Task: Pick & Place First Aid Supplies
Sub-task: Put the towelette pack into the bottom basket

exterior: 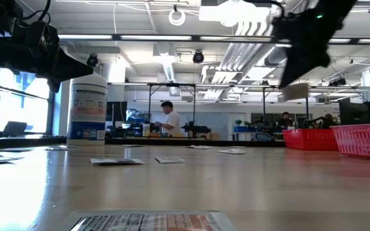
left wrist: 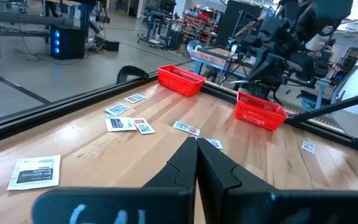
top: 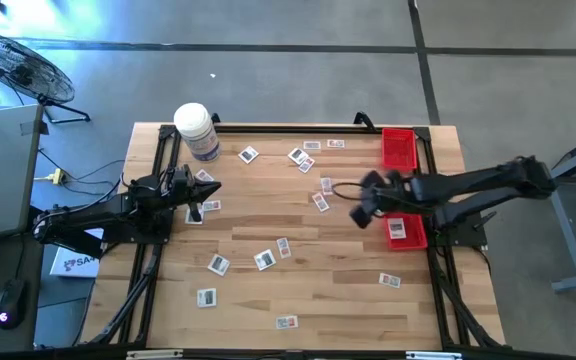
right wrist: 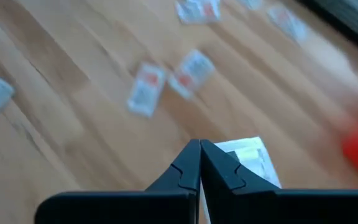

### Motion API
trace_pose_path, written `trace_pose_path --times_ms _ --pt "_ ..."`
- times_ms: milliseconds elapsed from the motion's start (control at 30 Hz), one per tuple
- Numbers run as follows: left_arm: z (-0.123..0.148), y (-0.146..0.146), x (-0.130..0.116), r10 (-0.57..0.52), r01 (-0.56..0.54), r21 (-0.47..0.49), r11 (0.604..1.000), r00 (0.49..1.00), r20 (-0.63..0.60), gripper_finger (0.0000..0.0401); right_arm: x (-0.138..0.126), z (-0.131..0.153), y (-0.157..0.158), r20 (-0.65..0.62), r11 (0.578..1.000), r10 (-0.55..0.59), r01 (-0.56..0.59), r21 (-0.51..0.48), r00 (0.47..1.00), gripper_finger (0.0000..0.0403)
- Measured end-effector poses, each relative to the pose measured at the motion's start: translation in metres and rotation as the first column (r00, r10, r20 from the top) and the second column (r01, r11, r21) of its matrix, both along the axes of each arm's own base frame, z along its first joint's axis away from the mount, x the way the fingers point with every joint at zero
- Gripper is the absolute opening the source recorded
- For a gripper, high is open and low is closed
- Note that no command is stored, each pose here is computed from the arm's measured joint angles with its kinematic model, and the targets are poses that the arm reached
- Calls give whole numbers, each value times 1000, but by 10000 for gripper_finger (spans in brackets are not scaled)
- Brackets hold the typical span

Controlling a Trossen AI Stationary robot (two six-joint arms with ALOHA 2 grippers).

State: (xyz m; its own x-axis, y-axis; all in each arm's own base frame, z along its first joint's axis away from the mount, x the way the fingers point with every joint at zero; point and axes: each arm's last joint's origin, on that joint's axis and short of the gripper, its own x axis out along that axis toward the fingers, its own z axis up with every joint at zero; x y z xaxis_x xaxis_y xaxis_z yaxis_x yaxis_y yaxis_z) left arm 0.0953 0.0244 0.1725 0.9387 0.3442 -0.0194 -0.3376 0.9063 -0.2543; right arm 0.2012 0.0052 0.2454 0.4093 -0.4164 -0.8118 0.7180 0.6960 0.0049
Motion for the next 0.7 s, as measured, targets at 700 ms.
trace_pose_path --times_ms 700 --pt "0 0 0 0 0 0 1000 1000 0 1 -62 -70 22 -144 944 -245 270 190 959 3"
